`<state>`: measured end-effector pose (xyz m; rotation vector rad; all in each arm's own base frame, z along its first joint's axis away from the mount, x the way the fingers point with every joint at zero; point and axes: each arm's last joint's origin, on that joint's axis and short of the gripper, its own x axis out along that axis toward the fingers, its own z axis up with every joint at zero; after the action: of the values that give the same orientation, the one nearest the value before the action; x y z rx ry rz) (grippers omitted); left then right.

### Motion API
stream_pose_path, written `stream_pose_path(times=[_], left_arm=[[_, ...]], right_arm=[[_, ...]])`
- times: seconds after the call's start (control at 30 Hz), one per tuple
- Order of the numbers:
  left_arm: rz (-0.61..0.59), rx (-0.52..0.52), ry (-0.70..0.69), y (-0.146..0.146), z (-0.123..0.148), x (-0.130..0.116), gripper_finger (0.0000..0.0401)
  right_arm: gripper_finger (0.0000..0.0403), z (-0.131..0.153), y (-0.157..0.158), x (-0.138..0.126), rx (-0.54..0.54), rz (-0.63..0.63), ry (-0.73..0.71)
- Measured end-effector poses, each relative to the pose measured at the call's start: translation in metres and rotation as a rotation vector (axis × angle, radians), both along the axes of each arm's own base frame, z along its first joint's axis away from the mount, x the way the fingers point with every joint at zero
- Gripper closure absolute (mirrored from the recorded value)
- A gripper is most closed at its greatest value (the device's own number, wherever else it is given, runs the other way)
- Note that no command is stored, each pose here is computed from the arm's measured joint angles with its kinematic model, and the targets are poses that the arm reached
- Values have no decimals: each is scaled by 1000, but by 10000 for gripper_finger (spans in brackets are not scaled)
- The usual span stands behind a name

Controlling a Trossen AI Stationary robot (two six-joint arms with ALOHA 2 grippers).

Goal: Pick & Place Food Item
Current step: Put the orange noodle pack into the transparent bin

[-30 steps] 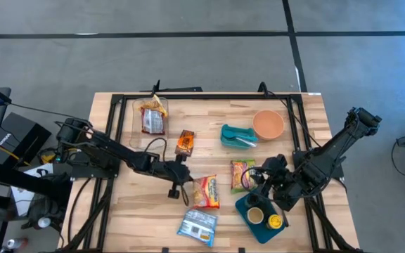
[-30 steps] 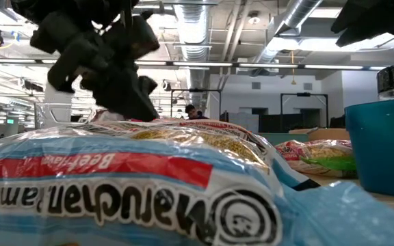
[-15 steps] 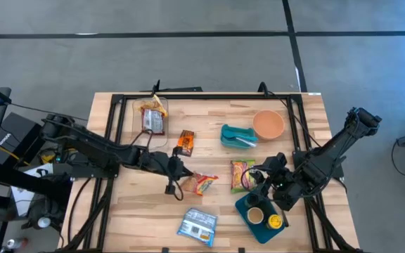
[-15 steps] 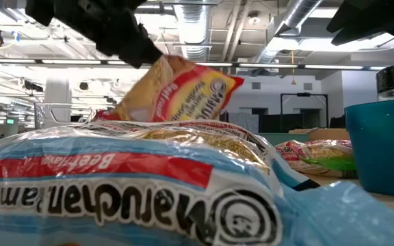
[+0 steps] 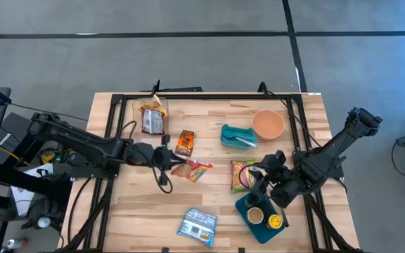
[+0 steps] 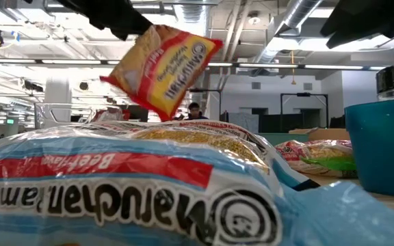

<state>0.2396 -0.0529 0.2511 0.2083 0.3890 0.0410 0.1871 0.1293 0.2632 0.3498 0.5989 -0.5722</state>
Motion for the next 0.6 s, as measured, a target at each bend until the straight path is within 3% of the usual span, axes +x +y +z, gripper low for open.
stream_pose_path(times=[0.6], left_arm=[[180,235,-118,22,44,-50,401]], right_arm=[[242,0,-6,4,-28,-4,17]])
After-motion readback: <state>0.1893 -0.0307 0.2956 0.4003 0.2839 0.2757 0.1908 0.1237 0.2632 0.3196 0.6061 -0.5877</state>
